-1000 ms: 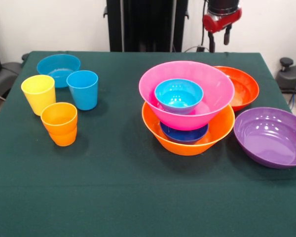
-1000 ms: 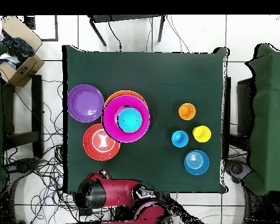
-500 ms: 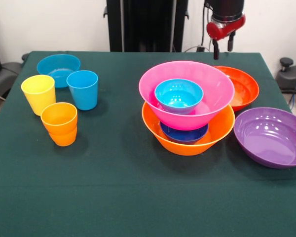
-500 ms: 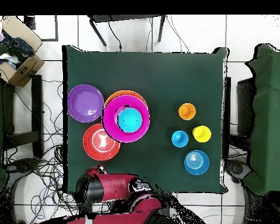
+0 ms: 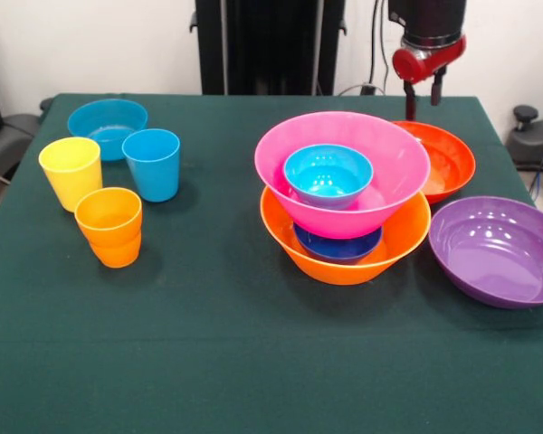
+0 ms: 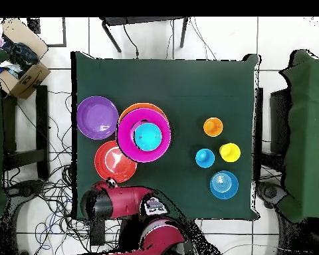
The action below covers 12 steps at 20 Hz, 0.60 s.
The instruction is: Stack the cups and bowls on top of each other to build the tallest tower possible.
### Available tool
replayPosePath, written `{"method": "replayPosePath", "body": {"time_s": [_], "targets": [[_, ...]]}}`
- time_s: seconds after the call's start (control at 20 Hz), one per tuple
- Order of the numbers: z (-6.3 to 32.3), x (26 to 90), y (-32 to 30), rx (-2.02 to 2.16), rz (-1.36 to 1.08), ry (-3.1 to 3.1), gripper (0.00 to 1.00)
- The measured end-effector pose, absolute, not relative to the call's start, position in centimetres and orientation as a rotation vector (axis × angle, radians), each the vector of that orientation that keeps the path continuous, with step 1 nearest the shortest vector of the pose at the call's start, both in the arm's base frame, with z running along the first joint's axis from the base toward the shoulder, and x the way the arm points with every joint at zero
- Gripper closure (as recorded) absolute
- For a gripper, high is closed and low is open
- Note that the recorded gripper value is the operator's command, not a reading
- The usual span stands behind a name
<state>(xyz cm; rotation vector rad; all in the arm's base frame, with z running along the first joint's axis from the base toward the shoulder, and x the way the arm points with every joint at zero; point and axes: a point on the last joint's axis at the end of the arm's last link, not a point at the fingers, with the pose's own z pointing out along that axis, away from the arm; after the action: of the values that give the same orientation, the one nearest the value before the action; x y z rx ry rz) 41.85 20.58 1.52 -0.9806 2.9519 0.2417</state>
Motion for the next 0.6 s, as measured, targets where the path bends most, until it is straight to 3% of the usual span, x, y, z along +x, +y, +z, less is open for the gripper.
{"method": "replayPosePath", "body": {"time_s": [0.6], "targets": [[2.7, 46.4, 22.0, -1.001, 0.197, 2.872, 0.0]]}}
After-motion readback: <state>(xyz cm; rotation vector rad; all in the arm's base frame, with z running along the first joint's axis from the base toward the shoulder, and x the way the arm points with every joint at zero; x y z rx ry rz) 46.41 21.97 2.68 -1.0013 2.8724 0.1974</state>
